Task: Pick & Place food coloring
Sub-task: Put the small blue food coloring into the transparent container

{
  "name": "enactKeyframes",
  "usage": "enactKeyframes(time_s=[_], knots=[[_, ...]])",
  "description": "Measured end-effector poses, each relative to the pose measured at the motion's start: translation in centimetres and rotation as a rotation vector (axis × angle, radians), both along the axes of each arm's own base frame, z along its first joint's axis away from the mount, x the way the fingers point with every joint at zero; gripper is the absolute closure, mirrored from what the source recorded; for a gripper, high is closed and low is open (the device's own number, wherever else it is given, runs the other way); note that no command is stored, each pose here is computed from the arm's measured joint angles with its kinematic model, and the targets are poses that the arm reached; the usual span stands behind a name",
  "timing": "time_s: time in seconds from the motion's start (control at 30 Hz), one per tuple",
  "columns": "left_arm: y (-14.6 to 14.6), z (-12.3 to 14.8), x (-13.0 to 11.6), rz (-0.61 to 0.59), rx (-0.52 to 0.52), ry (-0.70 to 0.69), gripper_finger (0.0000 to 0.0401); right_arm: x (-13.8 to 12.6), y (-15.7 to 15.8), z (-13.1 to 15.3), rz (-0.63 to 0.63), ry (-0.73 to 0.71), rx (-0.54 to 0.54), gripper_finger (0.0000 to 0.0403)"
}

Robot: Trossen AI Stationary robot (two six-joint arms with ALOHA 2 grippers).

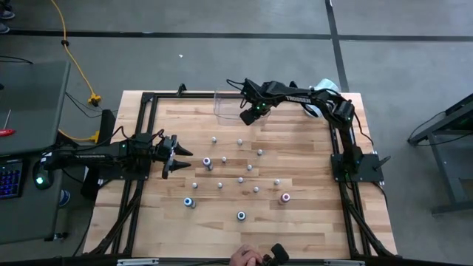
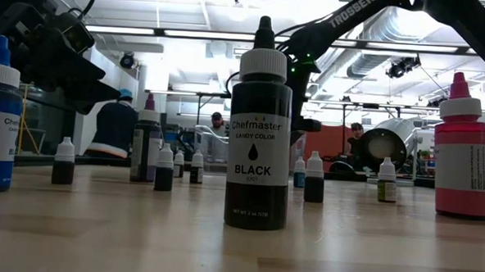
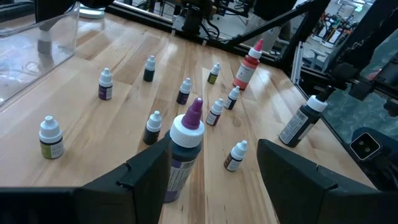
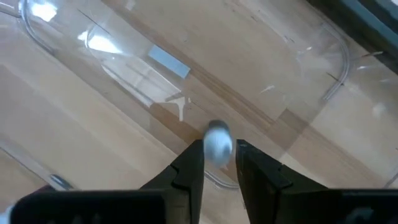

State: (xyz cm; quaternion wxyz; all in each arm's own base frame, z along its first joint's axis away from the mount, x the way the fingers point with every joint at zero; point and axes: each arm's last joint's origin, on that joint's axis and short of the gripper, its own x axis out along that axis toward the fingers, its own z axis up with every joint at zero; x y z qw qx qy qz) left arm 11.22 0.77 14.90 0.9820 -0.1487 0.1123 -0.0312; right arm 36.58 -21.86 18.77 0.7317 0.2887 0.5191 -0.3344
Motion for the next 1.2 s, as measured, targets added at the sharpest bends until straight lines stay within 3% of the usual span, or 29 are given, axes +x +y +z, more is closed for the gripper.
enactKeyframes(time_s=[0.47,0.8,1.0,1.2], knots=[[0.0,0.0,0.0,0.000,0.000,0.000,0.0167,0.1,-0.1,0.3,0.022,-0.015,-0.020,0.0300],[0.0,0.0,0.0,0.000,0.000,0.000,0.0167,-1.0,0.5,5.0,0.070,-0.082,-0.136,0.0300],[0.0,0.0,0.0,0.000,0.000,0.000,0.0167,-1.7,2.8,8.6,0.179,-0.143,-0.164,0.0299],[0.0,0.0,0.0,0.000,0.000,0.000,0.0167,-2.8,7.1,10.6,0.429,-0.064,-0.115,0.0299]])
